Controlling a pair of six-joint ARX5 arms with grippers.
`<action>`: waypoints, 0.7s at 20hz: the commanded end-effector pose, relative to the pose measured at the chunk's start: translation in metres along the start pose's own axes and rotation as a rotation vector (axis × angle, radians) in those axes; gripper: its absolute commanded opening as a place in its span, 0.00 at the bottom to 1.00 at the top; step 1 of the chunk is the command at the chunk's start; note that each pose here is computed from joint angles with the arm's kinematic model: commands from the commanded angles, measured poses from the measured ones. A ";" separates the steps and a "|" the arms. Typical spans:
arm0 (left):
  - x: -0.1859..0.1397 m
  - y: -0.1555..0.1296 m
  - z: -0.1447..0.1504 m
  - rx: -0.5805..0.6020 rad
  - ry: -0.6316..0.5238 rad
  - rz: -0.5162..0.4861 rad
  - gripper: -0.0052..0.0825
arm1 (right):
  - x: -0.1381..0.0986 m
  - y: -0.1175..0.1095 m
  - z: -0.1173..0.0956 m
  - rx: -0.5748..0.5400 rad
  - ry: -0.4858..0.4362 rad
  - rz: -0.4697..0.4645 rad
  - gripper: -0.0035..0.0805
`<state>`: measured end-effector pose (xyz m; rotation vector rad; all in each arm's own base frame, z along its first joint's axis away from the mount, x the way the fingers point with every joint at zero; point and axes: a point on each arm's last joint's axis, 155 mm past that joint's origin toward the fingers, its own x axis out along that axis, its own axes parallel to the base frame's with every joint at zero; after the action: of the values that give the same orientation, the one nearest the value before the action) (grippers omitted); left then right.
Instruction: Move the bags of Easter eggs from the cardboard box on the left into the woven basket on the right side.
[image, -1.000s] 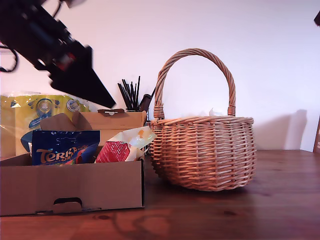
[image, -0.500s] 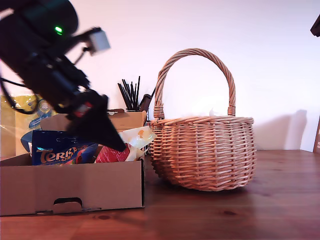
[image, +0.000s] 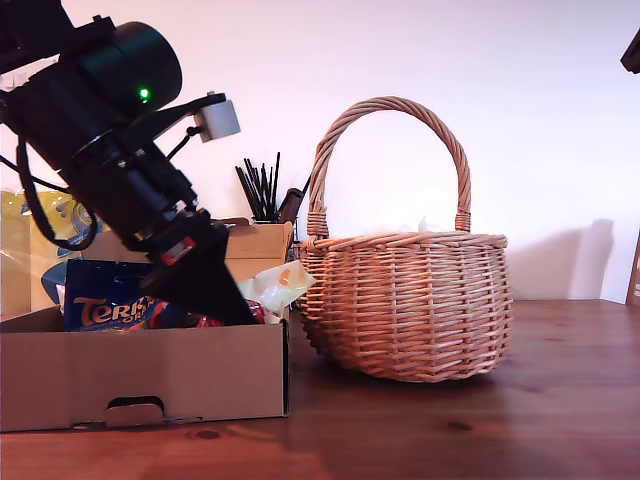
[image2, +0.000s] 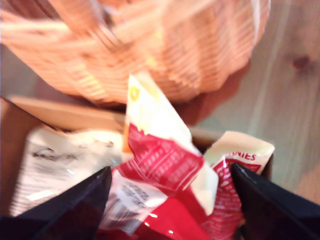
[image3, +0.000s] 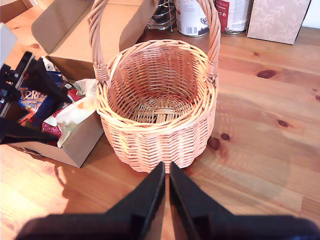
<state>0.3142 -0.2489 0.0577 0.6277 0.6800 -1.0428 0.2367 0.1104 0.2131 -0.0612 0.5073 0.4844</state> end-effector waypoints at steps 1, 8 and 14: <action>0.009 -0.008 -0.017 -0.010 0.054 -0.034 0.85 | 0.001 -0.001 -0.001 0.002 0.000 -0.001 0.03; 0.020 -0.007 -0.032 -0.021 0.107 -0.028 0.85 | 0.001 -0.001 -0.001 0.001 0.000 -0.001 0.03; 0.028 -0.006 -0.040 -0.026 0.129 -0.028 0.77 | 0.001 -0.001 -0.001 0.001 0.000 0.001 0.03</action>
<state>0.3265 -0.2479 0.0441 0.6497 0.7073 -1.0096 0.2367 0.1105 0.2132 -0.0611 0.5069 0.4848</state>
